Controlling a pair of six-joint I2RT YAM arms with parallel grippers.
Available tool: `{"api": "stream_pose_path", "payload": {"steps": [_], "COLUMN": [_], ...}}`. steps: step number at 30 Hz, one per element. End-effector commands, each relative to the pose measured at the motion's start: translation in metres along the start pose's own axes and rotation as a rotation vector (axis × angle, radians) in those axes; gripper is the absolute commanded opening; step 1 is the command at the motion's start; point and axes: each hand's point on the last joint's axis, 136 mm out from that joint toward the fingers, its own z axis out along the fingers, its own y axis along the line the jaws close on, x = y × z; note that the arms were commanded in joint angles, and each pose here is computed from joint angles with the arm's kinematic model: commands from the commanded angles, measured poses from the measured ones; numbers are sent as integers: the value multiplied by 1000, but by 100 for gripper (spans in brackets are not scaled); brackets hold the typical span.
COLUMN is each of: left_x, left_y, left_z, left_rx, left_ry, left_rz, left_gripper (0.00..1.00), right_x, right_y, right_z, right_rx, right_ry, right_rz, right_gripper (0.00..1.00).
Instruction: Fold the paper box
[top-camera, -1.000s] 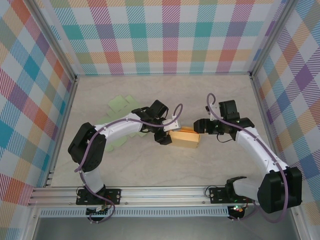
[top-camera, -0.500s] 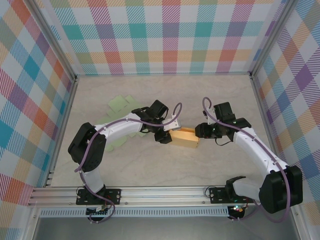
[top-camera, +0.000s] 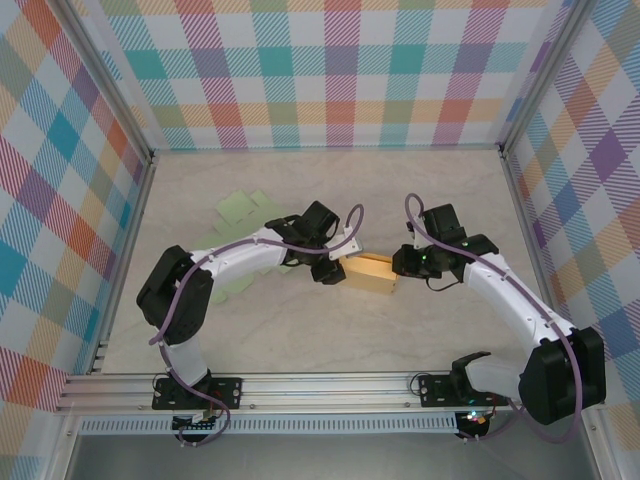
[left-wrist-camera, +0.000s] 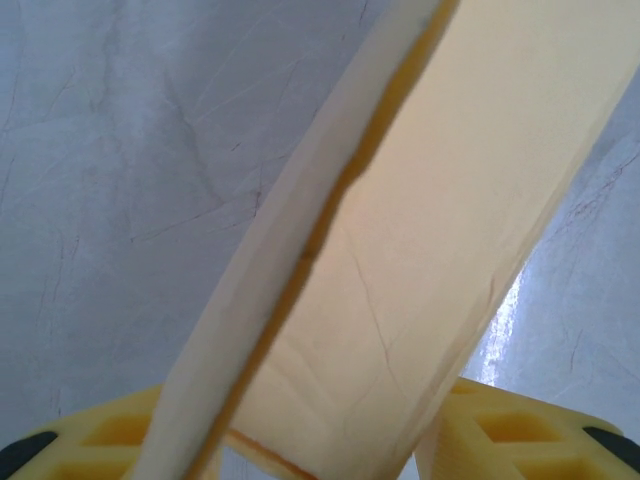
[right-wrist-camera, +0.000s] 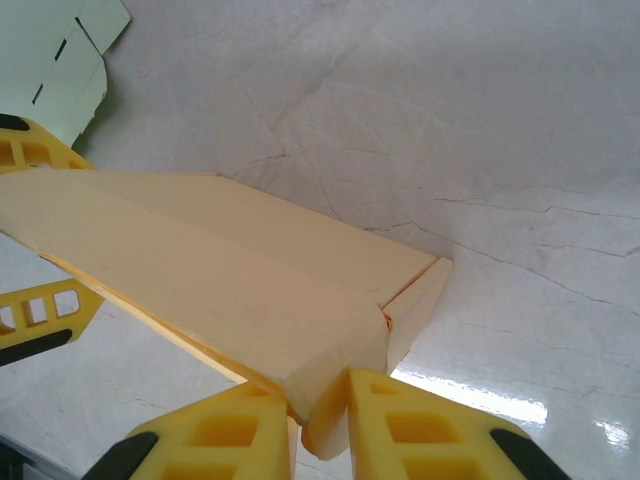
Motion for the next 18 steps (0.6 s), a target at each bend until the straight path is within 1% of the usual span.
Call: {"api": "stream_pose_path", "payload": {"steps": [1,2,3,4,8,13,18], "left_x": [3,3,4,4,6,5,4], "left_y": [-5,-6,-7,-7,-6,-5,-4], "left_z": [4,4,5,5,6,6,6], "left_rx": [-20,-20,-19,-20,-21,-21,-23], "left_ry": [13,16,18,20,31,34,36], "left_rz": [-16,-18,-17,-16,-15,-10,-11], "left_gripper": [50,50,50,50,50,50,50], "right_x": [-5,-6,-7,-8,-6,0,3], "right_y": [6,7,8,8,8,4,2], "right_z": [-4,-5,-7,-7,-8,-4,-3], "right_rx": [-3,-7,-12,-11,-13,0,21], "right_ry": [-5,-12,-19,-23,-22,-9,10], "right_rz": [56,57,55,51,22,7,2], "right_gripper": [21,30,37,40,45,45,47]}}
